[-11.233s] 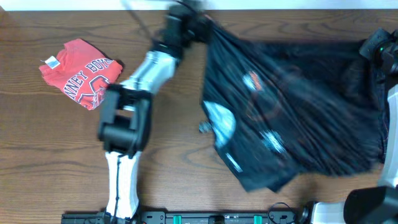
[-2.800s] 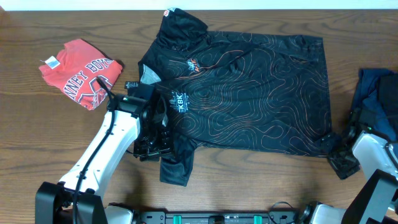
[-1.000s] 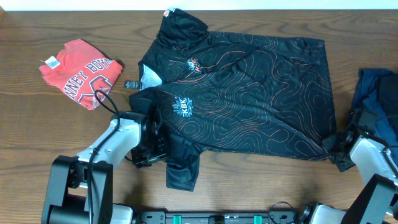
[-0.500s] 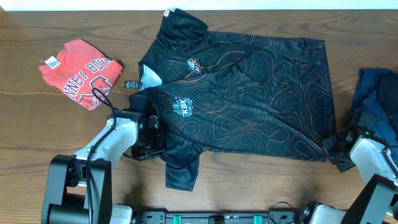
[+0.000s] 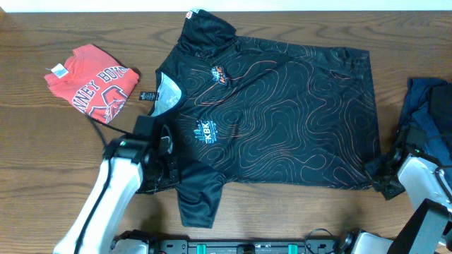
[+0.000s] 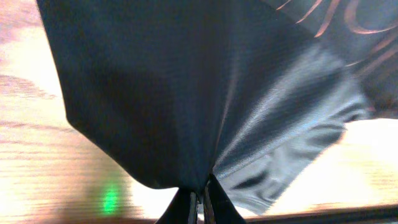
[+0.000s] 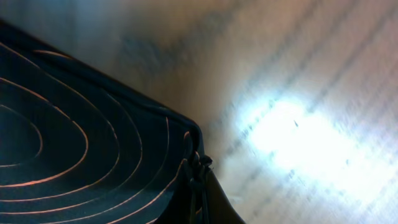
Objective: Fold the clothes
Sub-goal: 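Lift the jersey's front hem with both grippers and fold it toward the back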
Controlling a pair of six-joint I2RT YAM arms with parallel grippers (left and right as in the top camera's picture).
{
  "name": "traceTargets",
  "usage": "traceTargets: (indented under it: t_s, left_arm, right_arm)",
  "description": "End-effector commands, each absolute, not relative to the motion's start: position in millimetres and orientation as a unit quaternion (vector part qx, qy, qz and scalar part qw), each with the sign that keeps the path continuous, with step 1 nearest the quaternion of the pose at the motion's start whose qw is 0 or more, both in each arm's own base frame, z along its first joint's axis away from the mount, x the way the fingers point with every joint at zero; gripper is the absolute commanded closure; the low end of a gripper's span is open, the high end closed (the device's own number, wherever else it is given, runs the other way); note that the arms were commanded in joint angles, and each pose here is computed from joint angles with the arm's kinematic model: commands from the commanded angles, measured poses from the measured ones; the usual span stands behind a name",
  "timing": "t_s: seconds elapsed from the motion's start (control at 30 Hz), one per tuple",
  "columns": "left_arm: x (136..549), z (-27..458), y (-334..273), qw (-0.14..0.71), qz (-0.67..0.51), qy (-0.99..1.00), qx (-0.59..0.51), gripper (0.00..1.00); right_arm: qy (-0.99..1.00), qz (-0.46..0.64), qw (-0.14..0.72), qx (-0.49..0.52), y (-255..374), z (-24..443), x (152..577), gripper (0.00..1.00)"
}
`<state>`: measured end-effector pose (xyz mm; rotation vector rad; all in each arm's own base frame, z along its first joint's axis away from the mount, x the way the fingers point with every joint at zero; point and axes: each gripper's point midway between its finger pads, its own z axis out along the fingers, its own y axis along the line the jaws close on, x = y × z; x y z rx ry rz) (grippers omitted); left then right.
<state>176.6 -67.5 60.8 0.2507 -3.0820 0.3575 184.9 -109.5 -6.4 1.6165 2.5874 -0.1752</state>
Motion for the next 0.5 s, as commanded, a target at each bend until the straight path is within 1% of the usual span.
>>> traceTargets:
  t_s: [0.0, 0.13, 0.27, 0.47]
  left_arm:
    - [179, 79, -65, -0.033, 0.121, -0.989, 0.083, 0.94]
    - [174, 91, -64, -0.055, 0.127, -0.987, 0.083, 0.94]
    - [165, 95, -63, -0.05, 0.128, -0.986, 0.098, 0.94]
    - [163, 99, -63, -0.057, 0.132, -0.983, 0.117, 0.94]
  right_arm:
    - [0.847, -0.057, 0.023, 0.528, -104, -7, 172, 0.99]
    - [0.846, -0.054, 0.04, 0.528, -104, 10, 174, 0.99]
    - [0.842, -0.052, 0.057, 0.534, -105, 26, 171, 0.99]
    - [0.833, -0.052, 0.092, 0.543, -115, 47, 168, 0.99]
